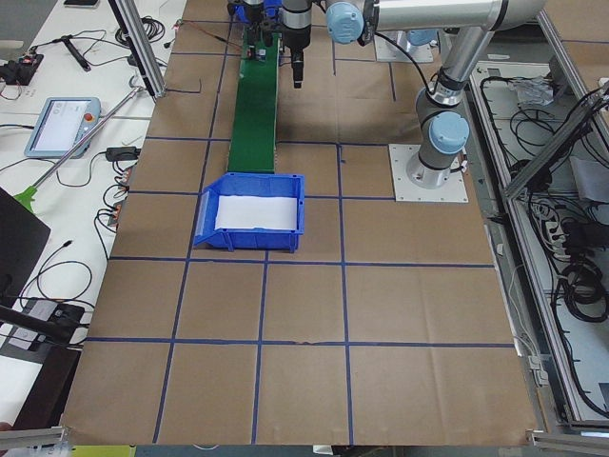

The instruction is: Transport two buttons from left to right

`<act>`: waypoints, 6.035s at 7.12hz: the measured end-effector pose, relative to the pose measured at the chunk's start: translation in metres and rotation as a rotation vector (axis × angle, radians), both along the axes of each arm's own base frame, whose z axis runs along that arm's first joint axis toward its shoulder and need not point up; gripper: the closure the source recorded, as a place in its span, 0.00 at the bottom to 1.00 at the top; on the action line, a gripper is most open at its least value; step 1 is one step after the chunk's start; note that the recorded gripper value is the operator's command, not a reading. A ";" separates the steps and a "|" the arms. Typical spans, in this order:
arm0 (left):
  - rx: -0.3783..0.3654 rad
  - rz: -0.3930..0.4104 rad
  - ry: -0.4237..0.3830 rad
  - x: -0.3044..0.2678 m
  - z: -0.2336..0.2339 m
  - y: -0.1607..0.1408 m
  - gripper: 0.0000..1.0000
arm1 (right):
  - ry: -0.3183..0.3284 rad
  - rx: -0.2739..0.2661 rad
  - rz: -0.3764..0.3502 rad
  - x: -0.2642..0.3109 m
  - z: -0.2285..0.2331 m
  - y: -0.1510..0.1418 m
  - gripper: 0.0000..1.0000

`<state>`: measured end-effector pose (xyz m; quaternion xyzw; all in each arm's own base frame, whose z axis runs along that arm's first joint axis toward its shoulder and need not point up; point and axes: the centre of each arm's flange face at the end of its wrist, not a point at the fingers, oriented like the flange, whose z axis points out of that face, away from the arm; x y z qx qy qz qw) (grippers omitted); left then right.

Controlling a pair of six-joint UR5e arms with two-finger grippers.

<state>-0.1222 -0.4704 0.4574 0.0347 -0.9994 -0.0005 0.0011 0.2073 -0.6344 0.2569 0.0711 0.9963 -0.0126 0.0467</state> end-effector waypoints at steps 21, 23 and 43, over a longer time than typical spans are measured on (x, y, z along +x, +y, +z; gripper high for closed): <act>0.000 -0.001 -0.001 0.000 0.000 0.000 0.00 | 0.161 -0.045 0.229 -0.398 0.044 -0.046 0.96; 0.000 -0.001 -0.001 0.000 0.000 0.000 0.00 | 0.123 -0.039 0.182 -0.395 0.013 -0.046 0.95; 0.014 0.001 0.004 0.000 -0.011 0.010 0.00 | 0.086 -0.049 0.143 -0.215 0.225 0.028 0.00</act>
